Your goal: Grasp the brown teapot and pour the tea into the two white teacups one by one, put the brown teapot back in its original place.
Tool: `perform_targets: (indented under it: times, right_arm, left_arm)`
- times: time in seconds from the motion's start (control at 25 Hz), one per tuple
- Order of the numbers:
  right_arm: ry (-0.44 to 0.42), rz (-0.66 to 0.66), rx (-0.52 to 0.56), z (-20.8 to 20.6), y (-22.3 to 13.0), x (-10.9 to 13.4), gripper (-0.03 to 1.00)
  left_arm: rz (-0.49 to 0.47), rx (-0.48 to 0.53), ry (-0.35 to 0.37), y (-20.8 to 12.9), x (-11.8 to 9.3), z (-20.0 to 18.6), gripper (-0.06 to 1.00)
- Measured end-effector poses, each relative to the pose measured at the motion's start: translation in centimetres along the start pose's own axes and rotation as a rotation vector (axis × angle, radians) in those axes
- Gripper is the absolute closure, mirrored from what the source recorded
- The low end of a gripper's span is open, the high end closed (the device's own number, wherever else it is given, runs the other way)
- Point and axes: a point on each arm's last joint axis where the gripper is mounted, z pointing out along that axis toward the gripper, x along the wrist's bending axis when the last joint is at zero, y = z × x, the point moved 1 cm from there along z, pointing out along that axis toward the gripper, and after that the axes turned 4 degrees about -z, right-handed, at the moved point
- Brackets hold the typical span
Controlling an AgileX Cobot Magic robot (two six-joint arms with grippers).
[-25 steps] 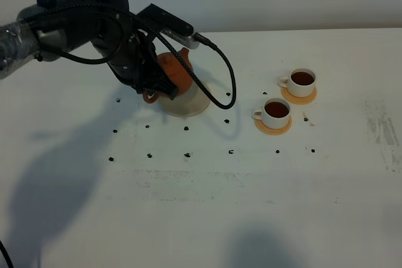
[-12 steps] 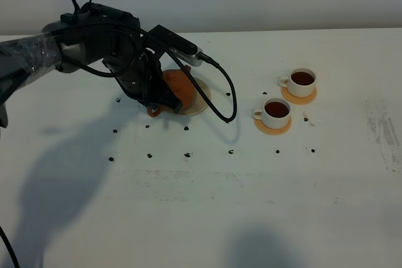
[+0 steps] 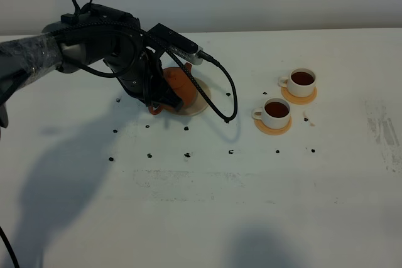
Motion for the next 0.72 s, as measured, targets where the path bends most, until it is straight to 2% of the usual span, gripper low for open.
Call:
perform_targets:
  times: [0.28,0.56,0.72]
  right_arm:
    - [0.0,0.0,0.0,0.0,0.0,0.0,0.75]
    - [0.0,0.0,0.0,0.0,0.0,0.0,0.75]
    - [0.0,0.0,0.0,0.0,0.0,0.0,0.75]
  left_arm:
    - [-0.004,-0.001,-0.004,0.01,-0.04,0.0,0.83]
    - [-0.008,-0.007,-0.007,0.09,-0.07,-0.02,0.67]
    - [-0.008,0.0,-0.008,0.02,-0.08,-0.07,0.62]
